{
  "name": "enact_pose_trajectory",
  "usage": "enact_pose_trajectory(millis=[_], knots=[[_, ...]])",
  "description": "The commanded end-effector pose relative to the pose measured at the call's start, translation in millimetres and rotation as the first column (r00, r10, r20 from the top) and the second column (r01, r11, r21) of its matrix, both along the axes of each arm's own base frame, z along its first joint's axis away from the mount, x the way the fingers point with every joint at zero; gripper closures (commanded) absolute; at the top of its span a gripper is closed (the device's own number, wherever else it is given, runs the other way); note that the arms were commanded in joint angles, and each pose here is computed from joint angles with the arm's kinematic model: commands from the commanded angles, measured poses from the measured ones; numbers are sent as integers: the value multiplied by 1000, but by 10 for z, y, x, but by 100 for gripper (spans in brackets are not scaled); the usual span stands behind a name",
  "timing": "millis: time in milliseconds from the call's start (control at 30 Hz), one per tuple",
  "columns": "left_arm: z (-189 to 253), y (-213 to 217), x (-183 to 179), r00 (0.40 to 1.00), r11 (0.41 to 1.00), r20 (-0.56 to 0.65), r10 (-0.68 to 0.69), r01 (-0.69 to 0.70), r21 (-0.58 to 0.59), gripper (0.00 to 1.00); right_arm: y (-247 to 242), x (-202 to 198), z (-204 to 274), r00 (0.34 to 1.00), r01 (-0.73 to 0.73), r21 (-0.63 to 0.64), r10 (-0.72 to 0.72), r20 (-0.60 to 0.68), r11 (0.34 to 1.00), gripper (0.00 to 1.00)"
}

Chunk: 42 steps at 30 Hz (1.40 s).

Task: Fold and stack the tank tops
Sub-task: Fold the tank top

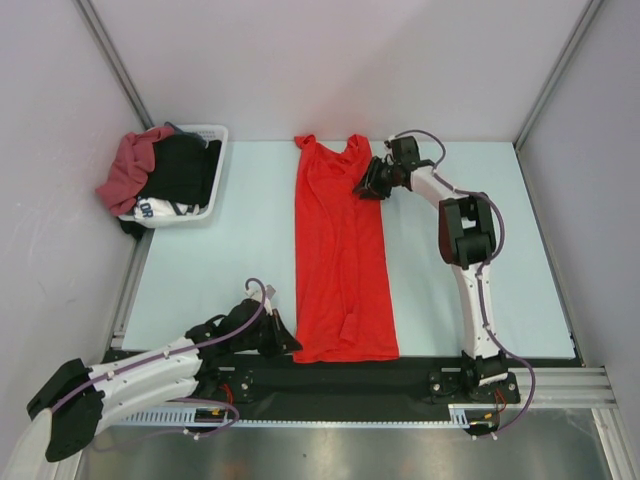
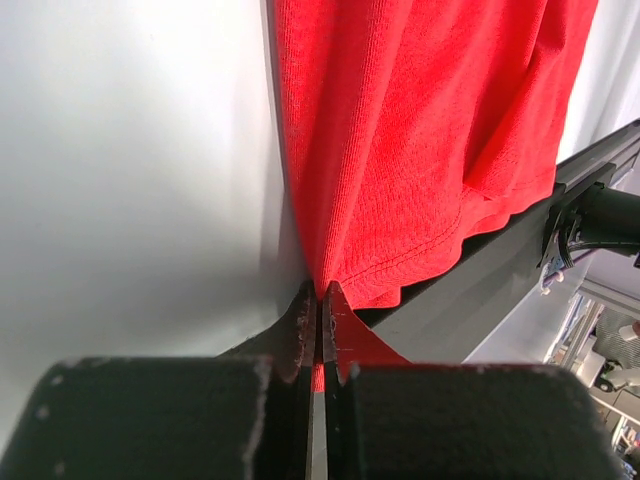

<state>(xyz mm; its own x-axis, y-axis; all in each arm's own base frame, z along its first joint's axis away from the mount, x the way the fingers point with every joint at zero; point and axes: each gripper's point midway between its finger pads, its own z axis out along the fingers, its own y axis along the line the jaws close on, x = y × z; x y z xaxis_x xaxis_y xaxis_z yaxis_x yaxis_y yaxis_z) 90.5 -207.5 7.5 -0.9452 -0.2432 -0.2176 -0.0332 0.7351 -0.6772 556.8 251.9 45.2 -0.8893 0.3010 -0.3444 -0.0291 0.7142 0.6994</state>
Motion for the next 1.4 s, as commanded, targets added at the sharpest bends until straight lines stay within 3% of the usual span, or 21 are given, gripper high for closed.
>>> enact_pose_trajectory(millis=[0, 33, 200, 300, 333, 667, 833, 1033, 1367], knots=[[-639, 621, -365, 992, 959, -125, 15, 21, 284, 100, -43, -289, 516, 991, -53, -73, 62, 121, 996, 62], [-640, 623, -362, 992, 958, -124, 15, 21, 286, 100, -88, -386, 734, 985, -41, -95, 56, 161, 995, 63], [-623, 615, -334, 994, 956, -112, 6, 27, 293, 100, -111, -1205, 737, 984, -66, -213, 99, 148, 975, 59], [-625, 622, -332, 993, 952, -114, 3, 32, 304, 100, -106, -1891, 589, 987, -82, -276, 117, 113, 958, 57], [-633, 625, -337, 993, 951, -118, 1, 35, 307, 100, -133, -2245, 297, 991, -103, -317, 123, 43, 943, 57], [-611, 600, -333, 994, 954, -110, -18, 50, 296, 100, 45, -3792, 189, 978, -206, -329, 208, -30, 922, 51], [-579, 597, -329, 995, 956, -100, -23, 51, 289, 100, 147, -3970, 164, 976, -205, -382, 216, -15, 901, 52], [-555, 602, -312, 995, 953, -93, -29, 56, 299, 100, 293, -4061, 184, 967, -212, -540, 256, 6, 815, 52], [-587, 598, -338, 994, 953, -103, -40, 69, 296, 100, 521, -4256, 53, 951, -228, -676, 309, 0, 701, 52]])
